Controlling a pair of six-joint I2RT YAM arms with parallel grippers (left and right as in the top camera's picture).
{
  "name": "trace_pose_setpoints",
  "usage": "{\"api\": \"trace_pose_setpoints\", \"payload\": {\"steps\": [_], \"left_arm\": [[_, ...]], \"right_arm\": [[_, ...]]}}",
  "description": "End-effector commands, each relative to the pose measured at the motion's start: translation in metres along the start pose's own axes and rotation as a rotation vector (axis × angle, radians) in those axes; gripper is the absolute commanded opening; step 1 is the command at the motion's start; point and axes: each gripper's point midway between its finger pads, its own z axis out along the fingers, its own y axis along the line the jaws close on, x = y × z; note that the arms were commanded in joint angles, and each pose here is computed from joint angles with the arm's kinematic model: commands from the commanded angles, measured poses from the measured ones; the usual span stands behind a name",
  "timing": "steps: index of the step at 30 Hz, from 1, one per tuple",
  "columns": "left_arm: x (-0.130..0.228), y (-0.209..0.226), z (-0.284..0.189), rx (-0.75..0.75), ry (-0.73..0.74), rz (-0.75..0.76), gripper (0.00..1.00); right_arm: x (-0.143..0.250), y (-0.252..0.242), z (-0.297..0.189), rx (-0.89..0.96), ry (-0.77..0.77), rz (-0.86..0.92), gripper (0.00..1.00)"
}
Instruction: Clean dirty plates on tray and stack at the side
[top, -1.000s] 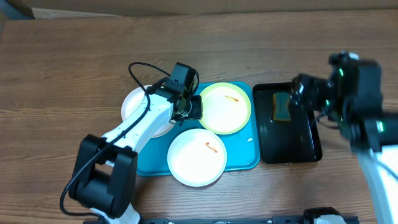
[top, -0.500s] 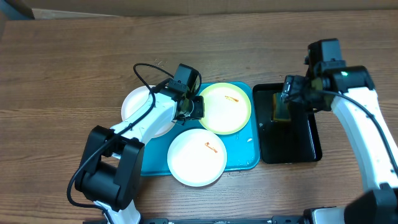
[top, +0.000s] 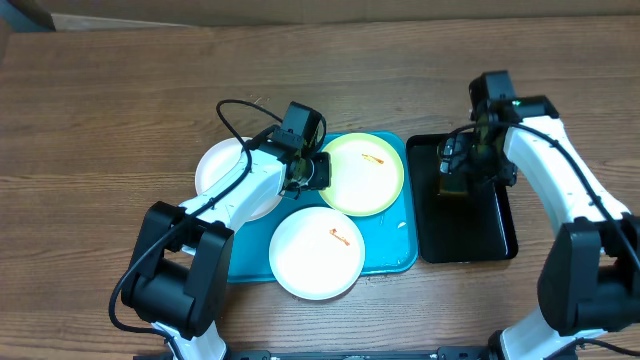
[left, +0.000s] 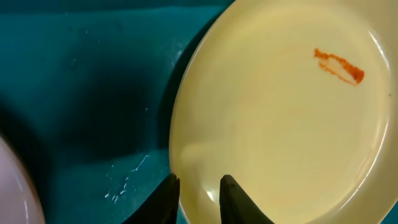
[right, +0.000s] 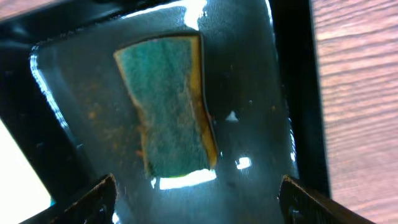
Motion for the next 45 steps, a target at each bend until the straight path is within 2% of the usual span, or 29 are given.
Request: {"api": "trace_pose_setpoints", "payload": {"steps": [1, 4, 6, 7, 14, 17, 19, 21, 23, 24, 25, 26, 28, 29, 30, 31, 33, 37, 41, 45], "left_arm": [[-0.003, -0.002, 0.004, -0.007, -0.006, 0.052, 0.22], [-0.005, -0.003, 0.004, -0.004, -0.014, 0.076, 0.14], [-0.006, -0.003, 0.004, -0.003, -0.017, 0.091, 0.14], [-0.006, -0.003, 0.004, -0.003, -0.018, 0.094, 0.18], [-0.007, -0.004, 0.004, -0.001, -0.021, 0.093, 0.23], [-0.007, -0.004, 0.004, -0.001, -0.021, 0.093, 0.25], [-0.007, -0.004, 0.004, -0.001, -0.021, 0.094, 0.3], [-0.007, -0.004, 0.004, -0.001, -0.02, 0.094, 0.38], [-0.007, -0.003, 0.004, -0.002, -0.019, 0.093, 0.47], [-0.007, -0.003, 0.004, -0.002, -0.019, 0.093, 0.48], [-0.006, -0.003, 0.004, -0.002, -0.018, 0.093, 0.49], [-0.007, -0.003, 0.004, -0.002, -0.019, 0.093, 0.51], [-0.007, -0.003, 0.004, -0.002, -0.019, 0.093, 0.56], [-0.007, -0.003, 0.004, -0.002, -0.019, 0.093, 0.56], [-0.007, -0.003, 0.004, -0.002, -0.019, 0.093, 0.57], [-0.006, -0.003, 0.004, -0.002, -0.018, 0.093, 0.57], [-0.006, -0.003, 0.004, -0.002, -0.018, 0.093, 0.58], [-0.005, -0.003, 0.004, -0.003, -0.014, 0.092, 0.6], [-0.004, -0.002, 0.004, -0.006, -0.008, 0.091, 0.61], [-0.004, -0.002, 0.004, -0.006, -0.007, 0.091, 0.62]], "right_arm": [[0.009, -0.005, 0.021, 0.015, 0.009, -0.001, 0.84], [0.01, -0.004, 0.035, 0.006, -0.013, 0.0, 0.76], [0.012, -0.002, 0.039, -0.005, -0.013, 0.001, 0.69], [0.013, -0.001, 0.041, -0.016, -0.01, 0.0, 0.68], [0.026, 0.002, 0.053, -0.047, 0.017, 0.0, 0.71], [0.026, 0.003, 0.057, -0.051, 0.005, 0.0, 0.75], [0.026, 0.003, 0.057, -0.051, 0.003, 0.0, 0.74], [0.029, 0.003, 0.057, -0.056, 0.016, 0.0, 0.66], [0.036, 0.003, 0.056, -0.06, 0.047, -0.002, 0.47], [0.04, 0.002, 0.056, -0.054, 0.063, -0.009, 0.33], [0.043, 0.001, 0.054, -0.05, 0.08, -0.027, 0.14], [0.045, 0.0, 0.052, -0.046, 0.093, -0.029, 0.04], [0.046, -0.001, 0.048, -0.041, 0.108, -0.028, 0.04], [0.046, -0.001, 0.046, -0.04, 0.11, -0.028, 0.16], [0.045, -0.001, 0.044, -0.039, 0.112, -0.029, 0.4], [0.045, -0.001, 0.042, -0.039, 0.114, -0.028, 0.55], [0.04, 0.001, 0.037, -0.041, 0.105, -0.029, 0.69], [0.025, 0.006, 0.029, -0.056, 0.063, -0.061, 0.71], [0.014, 0.009, 0.025, -0.067, 0.023, -0.083, 0.79], [0.015, 0.007, 0.03, -0.058, 0.017, -0.105, 0.79]]}}
